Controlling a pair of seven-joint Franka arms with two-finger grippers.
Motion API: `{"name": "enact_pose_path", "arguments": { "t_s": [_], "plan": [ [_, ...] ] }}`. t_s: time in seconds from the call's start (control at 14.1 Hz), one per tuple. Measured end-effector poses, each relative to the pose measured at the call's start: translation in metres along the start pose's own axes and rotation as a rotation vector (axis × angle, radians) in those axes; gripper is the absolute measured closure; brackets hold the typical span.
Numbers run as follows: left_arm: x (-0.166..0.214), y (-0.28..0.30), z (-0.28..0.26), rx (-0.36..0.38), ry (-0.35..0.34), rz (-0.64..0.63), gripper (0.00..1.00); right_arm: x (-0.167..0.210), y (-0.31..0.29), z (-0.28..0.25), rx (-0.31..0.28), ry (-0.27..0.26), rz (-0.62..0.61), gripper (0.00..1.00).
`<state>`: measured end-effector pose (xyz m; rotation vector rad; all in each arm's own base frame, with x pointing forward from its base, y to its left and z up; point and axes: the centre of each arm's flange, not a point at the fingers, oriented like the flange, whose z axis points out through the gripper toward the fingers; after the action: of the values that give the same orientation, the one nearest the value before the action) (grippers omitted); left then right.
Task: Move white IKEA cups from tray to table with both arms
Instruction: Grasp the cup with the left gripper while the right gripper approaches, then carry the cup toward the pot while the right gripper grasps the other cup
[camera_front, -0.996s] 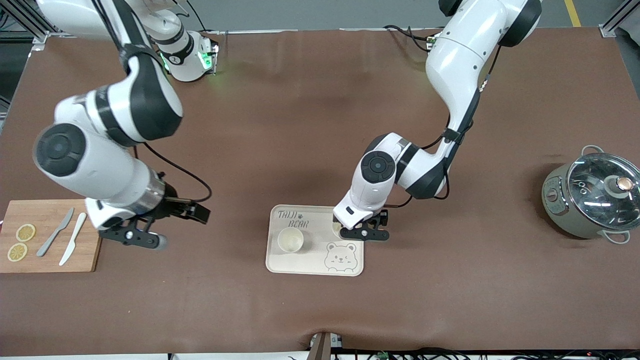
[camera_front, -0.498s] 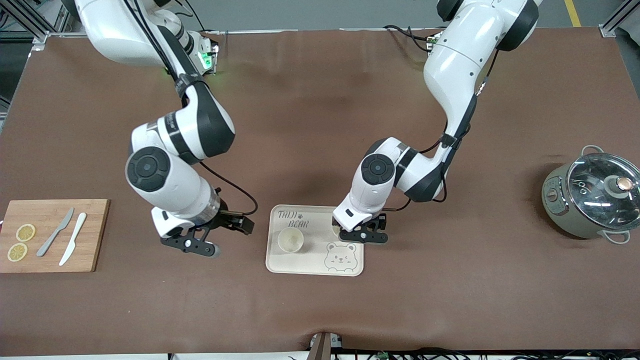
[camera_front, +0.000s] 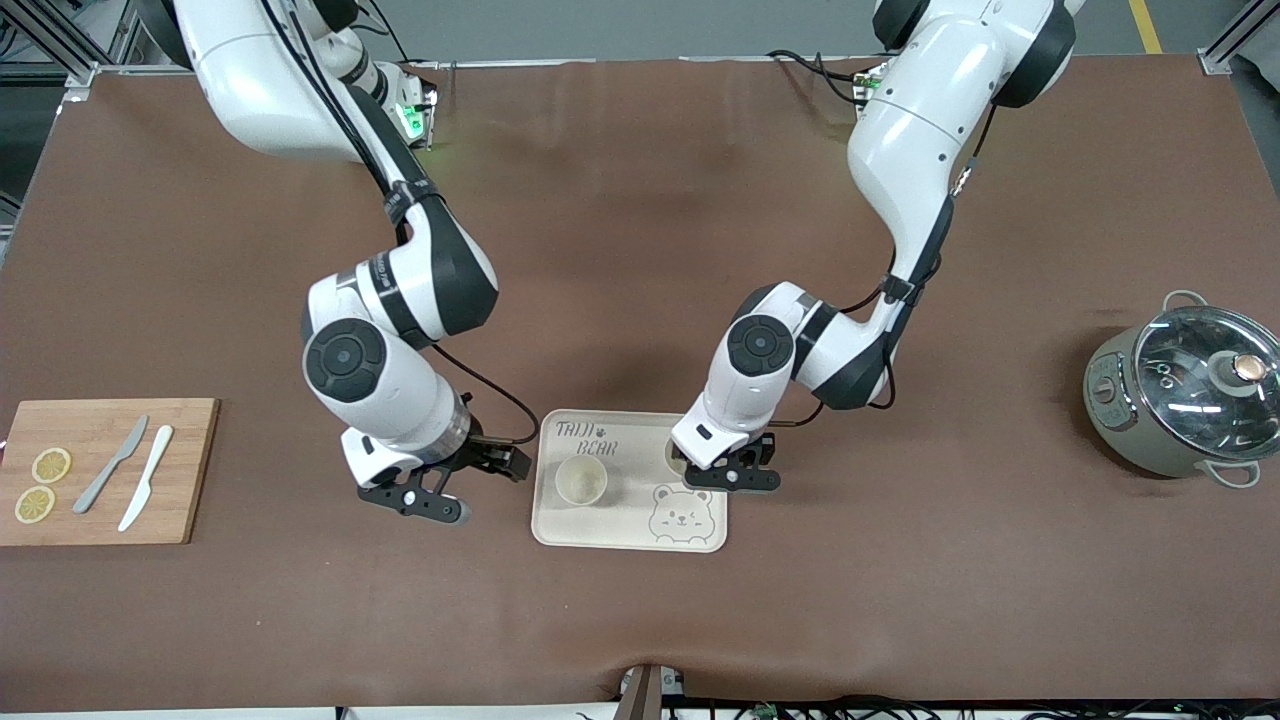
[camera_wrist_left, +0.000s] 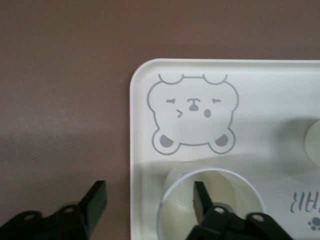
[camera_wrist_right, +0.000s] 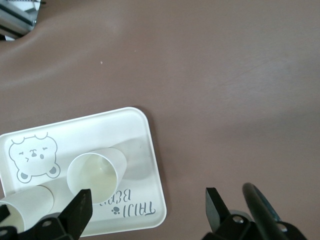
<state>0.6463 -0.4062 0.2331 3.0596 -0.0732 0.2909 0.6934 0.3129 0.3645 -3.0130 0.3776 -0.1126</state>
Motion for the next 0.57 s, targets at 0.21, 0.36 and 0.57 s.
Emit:
{"name": "enact_pose_path", "arguments": {
  "t_s": [0.21,0.36,0.57],
  "plan": [
    [0.005,-0.009,0.000,0.001,0.004,-0.012,0.60,-0.007,-0.014,0.017,0.011,0.014,0.002,0.00],
    [0.005,-0.007,0.000,0.000,0.004,-0.010,0.81,-0.010,-0.017,0.024,0.011,0.013,0.002,0.00],
    [0.006,0.002,-0.009,-0.019,0.025,-0.003,0.94,-0.009,-0.017,0.028,0.009,0.014,0.004,0.00]
  ]
}}
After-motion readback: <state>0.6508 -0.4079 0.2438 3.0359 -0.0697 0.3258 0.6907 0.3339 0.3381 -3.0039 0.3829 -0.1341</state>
